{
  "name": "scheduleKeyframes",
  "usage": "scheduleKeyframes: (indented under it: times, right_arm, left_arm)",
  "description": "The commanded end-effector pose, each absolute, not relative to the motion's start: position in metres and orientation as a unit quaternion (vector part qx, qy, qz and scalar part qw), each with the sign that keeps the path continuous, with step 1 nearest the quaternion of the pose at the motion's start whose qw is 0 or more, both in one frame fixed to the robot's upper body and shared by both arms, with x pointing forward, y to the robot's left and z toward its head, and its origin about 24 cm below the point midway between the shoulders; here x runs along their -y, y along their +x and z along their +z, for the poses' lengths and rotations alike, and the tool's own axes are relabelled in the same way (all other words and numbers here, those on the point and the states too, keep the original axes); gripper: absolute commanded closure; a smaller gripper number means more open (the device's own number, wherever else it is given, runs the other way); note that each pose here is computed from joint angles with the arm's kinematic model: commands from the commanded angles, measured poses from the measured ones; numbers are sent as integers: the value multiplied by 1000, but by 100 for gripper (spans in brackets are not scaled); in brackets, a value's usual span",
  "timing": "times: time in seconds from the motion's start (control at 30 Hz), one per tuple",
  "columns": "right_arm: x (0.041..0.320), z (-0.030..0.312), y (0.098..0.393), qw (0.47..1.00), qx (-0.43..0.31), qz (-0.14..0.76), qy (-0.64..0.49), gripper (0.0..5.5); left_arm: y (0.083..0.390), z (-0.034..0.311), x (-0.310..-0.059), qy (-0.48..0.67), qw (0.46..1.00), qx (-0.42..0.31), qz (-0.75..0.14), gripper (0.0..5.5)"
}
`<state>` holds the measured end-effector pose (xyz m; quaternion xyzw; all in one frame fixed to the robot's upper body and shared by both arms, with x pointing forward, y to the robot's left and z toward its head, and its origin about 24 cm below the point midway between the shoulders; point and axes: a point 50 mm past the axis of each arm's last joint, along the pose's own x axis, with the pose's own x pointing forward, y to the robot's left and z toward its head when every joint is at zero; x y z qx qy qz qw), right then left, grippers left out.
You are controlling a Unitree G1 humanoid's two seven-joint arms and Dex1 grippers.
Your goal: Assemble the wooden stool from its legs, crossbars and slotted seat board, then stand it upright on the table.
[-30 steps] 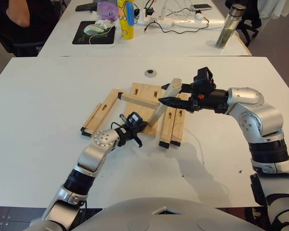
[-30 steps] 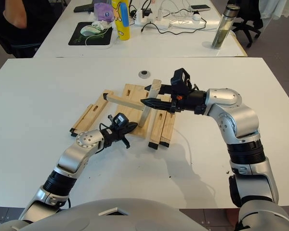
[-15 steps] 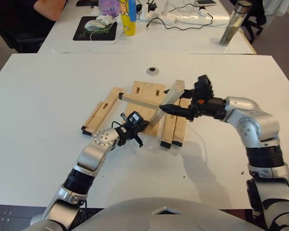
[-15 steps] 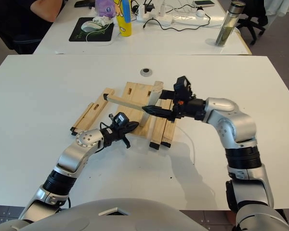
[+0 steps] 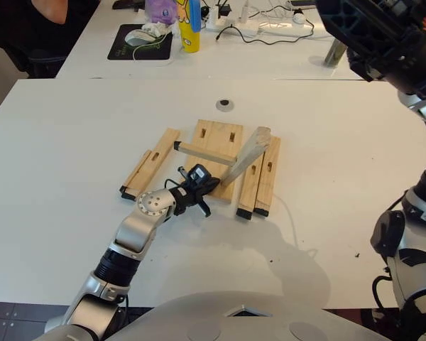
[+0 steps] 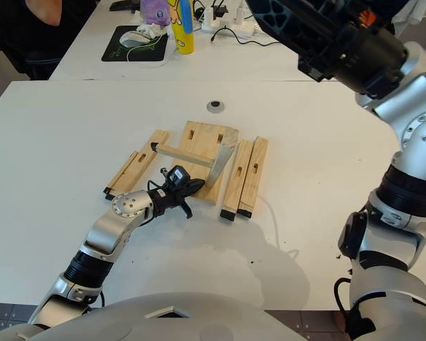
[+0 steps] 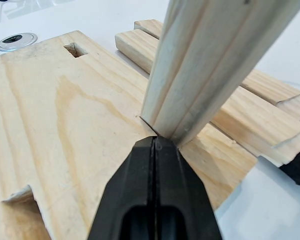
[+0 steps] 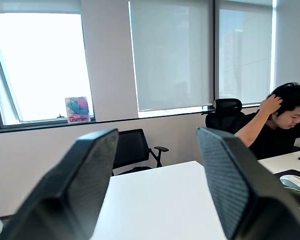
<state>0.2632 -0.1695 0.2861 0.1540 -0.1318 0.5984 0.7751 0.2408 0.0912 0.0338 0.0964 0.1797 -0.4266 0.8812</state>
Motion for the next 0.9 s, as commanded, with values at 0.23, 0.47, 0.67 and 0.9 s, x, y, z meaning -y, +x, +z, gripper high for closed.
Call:
scheduleKeyframes:
  times: [0.23, 0.47, 0.67, 0.9]
  right_arm:
    - [127, 246, 250, 768, 88, 611, 173, 412]
    - [124, 288, 246, 745, 183, 614, 187, 524]
    - [111, 252, 244, 756, 89, 625, 173, 549]
    - [92, 174, 254, 813, 5, 568, 129, 549]
  left_arm:
    - [231, 5, -105, 107, 869, -262, -405, 550]
    - [231, 5, -105, 107, 870, -263, -404, 550]
    - [231, 5, -106, 109, 869, -264, -404, 550]
    - [232, 7, -103, 108, 867, -263, -409, 550]
